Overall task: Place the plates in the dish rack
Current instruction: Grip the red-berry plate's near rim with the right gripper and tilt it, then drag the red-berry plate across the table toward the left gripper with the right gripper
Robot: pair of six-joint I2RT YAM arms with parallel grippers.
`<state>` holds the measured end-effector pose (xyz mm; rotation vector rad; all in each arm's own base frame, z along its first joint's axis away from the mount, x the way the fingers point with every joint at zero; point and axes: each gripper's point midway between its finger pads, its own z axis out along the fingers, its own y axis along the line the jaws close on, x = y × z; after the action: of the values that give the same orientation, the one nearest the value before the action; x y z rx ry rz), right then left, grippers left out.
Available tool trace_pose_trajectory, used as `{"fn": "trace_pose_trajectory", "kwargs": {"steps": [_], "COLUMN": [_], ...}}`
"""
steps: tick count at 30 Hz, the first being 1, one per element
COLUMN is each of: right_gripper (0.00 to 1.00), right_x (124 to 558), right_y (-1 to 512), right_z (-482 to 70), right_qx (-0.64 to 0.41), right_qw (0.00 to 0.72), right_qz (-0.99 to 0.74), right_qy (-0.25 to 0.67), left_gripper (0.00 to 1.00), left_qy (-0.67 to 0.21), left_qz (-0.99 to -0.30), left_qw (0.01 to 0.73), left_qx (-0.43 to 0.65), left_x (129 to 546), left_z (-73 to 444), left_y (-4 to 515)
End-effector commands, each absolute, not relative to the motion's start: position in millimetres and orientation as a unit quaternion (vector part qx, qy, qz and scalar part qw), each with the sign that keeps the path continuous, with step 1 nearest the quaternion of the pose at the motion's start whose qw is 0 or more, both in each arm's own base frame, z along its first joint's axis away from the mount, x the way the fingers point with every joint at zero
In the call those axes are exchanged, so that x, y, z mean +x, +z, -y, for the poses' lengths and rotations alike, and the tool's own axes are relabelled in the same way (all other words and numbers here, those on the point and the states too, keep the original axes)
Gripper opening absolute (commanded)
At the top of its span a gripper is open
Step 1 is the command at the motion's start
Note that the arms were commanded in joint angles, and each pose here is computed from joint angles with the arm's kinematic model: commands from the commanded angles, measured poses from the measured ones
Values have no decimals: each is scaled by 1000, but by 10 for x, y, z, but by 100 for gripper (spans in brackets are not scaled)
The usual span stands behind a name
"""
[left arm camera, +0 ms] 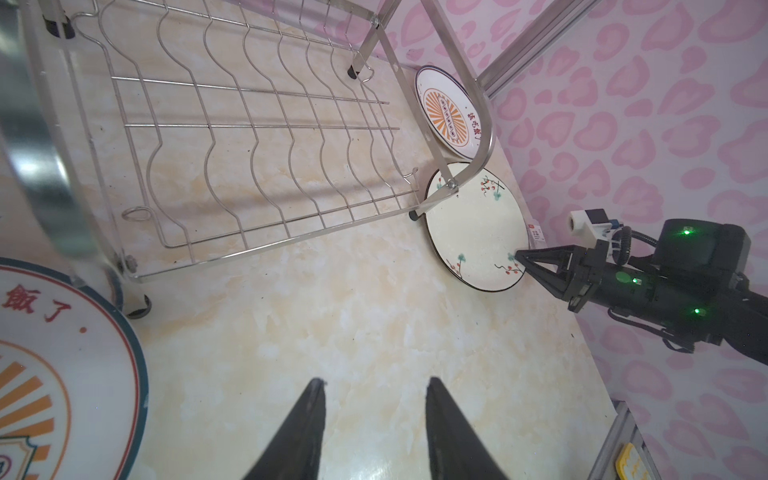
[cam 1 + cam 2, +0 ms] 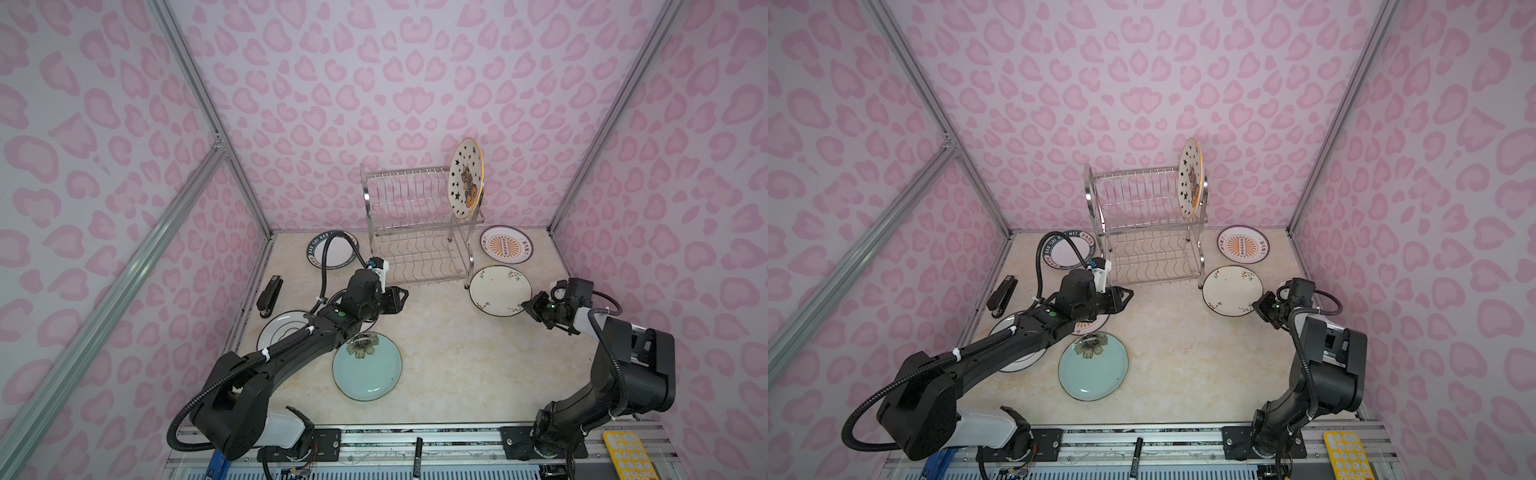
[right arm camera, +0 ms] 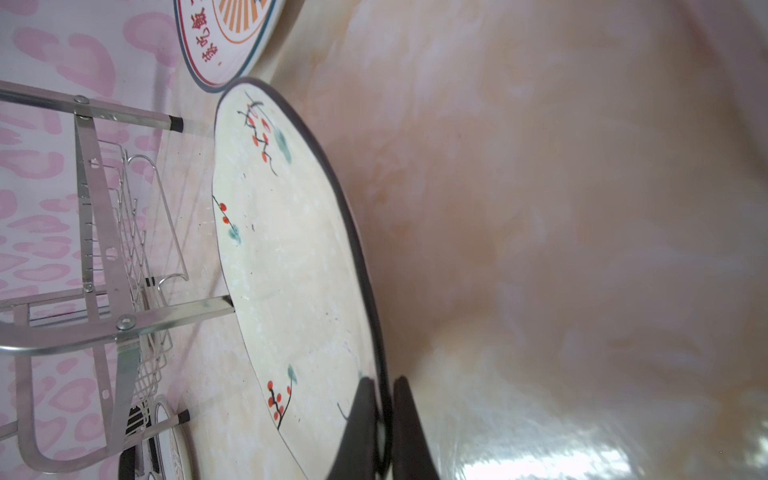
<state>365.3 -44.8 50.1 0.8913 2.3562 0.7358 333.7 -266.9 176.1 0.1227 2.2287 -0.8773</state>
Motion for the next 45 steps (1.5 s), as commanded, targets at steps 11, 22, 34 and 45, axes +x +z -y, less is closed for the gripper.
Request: {"fn": "trace_pose_trajectory", "kwargs": {"steps": [11,22,34,45], "right_gripper": [0,0,0,19], "right_x": [3114,3101,3118,3162], "right_y": [369,308,152,57], "right_z": [133,-493,-1143,-1243], "right_qx": [313,213,105,107], "right_qw": [203,166,127,130], "right_qz": [-883,-915,-941,-933], "right_qy": [286,299,297,320], "left_gripper": [43,42,42,42], "left_qy": [-355,-340,-304,-294], "left_qz": [-856,-867,-883,-887], "left_qw": [371,362,358,356], "left_qx": [57,44,21,21], "left_x": [3380,3391,3424,3451], "left_z": [2762,2728,2602,2596], "left_y": [1825,1691,1548,1525]}}
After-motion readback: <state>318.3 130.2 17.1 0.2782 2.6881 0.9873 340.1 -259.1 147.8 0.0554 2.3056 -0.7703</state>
